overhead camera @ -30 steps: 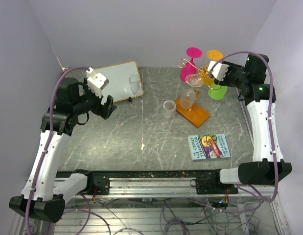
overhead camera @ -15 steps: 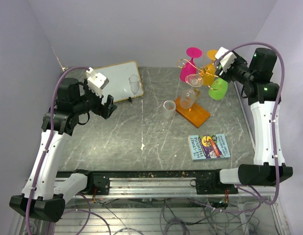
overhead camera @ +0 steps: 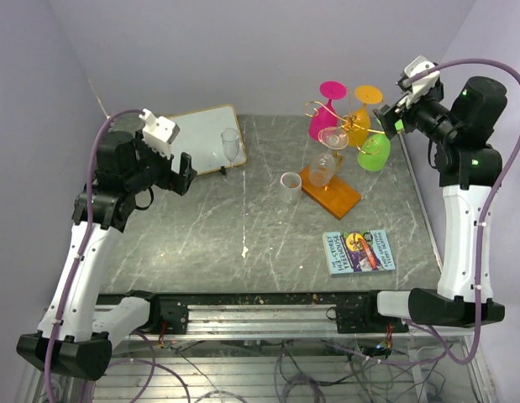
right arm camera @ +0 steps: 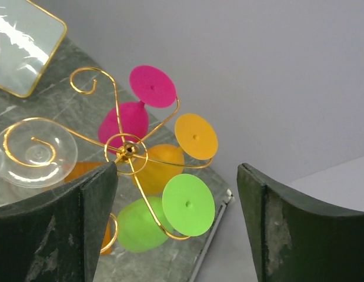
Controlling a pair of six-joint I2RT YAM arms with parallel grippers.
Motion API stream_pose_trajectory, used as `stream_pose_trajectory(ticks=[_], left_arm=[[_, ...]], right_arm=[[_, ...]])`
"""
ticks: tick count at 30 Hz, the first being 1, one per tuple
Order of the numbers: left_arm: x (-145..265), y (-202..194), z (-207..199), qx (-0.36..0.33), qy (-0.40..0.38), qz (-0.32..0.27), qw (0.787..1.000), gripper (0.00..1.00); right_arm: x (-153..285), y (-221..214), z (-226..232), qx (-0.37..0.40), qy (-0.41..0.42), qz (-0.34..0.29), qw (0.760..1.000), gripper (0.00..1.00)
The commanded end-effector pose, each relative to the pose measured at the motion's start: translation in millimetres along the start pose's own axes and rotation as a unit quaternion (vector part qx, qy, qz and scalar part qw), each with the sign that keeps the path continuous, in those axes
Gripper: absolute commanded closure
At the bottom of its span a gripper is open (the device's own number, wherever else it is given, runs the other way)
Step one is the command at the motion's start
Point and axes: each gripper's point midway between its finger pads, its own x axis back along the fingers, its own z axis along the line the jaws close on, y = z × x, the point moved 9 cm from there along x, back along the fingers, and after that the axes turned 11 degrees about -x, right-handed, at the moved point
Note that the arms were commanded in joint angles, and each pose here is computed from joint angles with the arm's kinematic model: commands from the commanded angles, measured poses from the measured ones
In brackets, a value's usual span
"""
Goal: Place the wine glass upside down on the wine glass rack
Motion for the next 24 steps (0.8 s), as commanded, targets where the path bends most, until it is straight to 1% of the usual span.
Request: stream_pose_trajectory(ticks=[1, 2, 4, 6, 8, 10, 13, 19, 20, 24], left_arm=[[-9.5, 13.4, 23.1, 0.019, 0.087, -0.015, 0.996, 0.00], [-13.8, 14.1, 26.7, 0.024, 0.094, -0.008, 0.995, 0.00], [-25.8, 17.0, 32.9, 0.034, 0.094, 0.003, 0.995, 0.02], [-39.9, 19.6, 36.5, 0.043, 0.082, 0.001, 0.996, 0.04], [-55.4, 21.6, 38.9, 0.059, 0.069, -0.010, 0.996, 0.05], [-70.1, 25.6, 41.8, 0.071, 0.059, -0.019, 0.996, 0.03], [-95.0, 32.1, 47.6, 0.079, 0.051, -0.011, 0.996, 0.05], [-144.9, 43.6, 44.7, 0.066, 0.032, 0.013, 0.997, 0.05], [-152.0, 50.1, 41.4, 0.059, 0.028, 0.013, 0.998, 0.06], [-181.3, 52.7, 35.3, 0.042, 0.024, 0.044, 0.998, 0.12]], right_arm=[[14.5, 11.7, 13.0, -0.059, 0.032, -0.015, 0.998, 0.04], [15.3, 12.9, 15.3, -0.068, 0.042, -0.018, 0.997, 0.01], [17.0, 16.1, 17.9, -0.075, 0.059, -0.023, 0.995, 0.00], [18.7, 21.1, 17.3, -0.075, 0.060, -0.028, 0.995, 0.00], [21.2, 25.2, 16.9, -0.074, 0.059, -0.029, 0.995, 0.02], [23.9, 27.5, 17.2, -0.078, 0.055, -0.029, 0.995, 0.03], [25.3, 24.0, 18.9, -0.080, 0.053, -0.019, 0.995, 0.04], [24.2, 14.4, 20.3, -0.083, 0.043, 0.000, 0.996, 0.07], [23.8, 13.4, 20.8, -0.085, 0.044, 0.001, 0.995, 0.07], [22.7, 12.2, 22.5, -0.086, 0.054, 0.001, 0.995, 0.08]])
